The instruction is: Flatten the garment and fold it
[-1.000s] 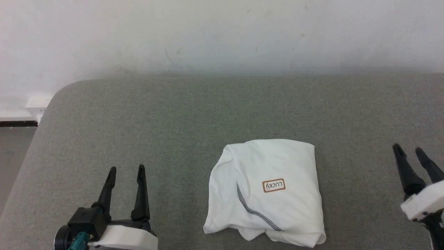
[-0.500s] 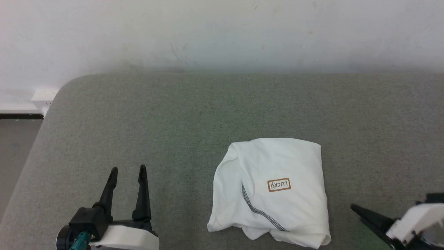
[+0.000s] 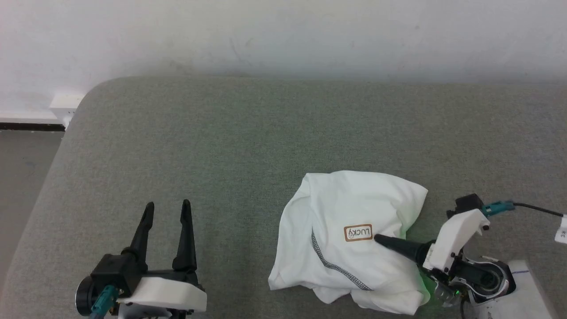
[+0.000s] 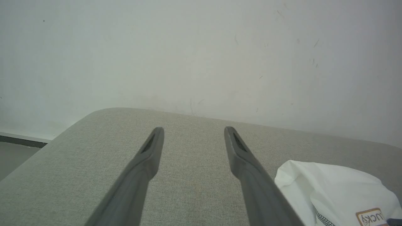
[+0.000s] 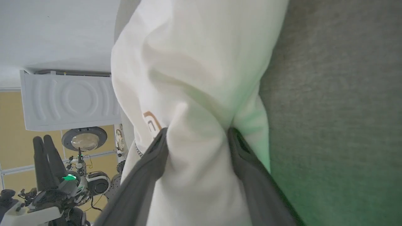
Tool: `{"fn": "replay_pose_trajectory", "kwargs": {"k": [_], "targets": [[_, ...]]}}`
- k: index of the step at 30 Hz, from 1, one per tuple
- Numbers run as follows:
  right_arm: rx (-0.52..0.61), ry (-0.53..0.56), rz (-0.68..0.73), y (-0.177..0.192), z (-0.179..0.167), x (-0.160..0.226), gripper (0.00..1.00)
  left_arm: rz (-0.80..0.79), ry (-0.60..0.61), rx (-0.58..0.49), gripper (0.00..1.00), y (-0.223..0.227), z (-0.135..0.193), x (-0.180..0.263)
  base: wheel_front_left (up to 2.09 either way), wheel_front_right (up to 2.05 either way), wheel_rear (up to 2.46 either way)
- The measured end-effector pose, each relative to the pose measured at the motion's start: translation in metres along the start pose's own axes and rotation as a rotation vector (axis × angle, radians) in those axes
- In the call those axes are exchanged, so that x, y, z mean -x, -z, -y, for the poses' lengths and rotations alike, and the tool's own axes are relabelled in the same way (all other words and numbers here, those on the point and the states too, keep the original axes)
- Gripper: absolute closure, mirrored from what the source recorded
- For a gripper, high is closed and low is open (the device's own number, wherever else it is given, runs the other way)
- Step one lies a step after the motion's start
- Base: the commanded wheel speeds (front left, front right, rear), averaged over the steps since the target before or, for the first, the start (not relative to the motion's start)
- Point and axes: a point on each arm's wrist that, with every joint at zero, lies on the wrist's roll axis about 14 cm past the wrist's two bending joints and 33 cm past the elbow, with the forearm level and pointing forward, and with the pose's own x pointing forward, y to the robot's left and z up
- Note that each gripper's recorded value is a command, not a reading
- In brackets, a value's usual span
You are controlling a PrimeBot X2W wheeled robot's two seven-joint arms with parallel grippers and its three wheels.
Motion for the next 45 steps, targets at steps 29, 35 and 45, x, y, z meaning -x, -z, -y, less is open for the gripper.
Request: {"fn": "replay_pose_trajectory", "kwargs": {"k": [29, 35, 45], "targets": [[0.763, 0.674, 0.113, -0.097, 0.103, 0.153, 1.00, 0.054, 0.301, 0.061, 0.00, -0.001, 0.102, -0.062, 0.00, 0.00, 0.00], [0.718, 0.846, 0.131, -0.120, 0.154, 0.189, 1.00, 0.008, 0.388, 0.054, 0.00, 0.028, 0.126, -0.088, 0.00, 0.00, 0.00], [0.733, 1.084, 0.238, -0.161, 0.203, 0.255, 1.00, -0.074, 0.459, 0.093, 0.00, 0.073, 0.152, -0.104, 0.00, 0.00, 0.00]]}}
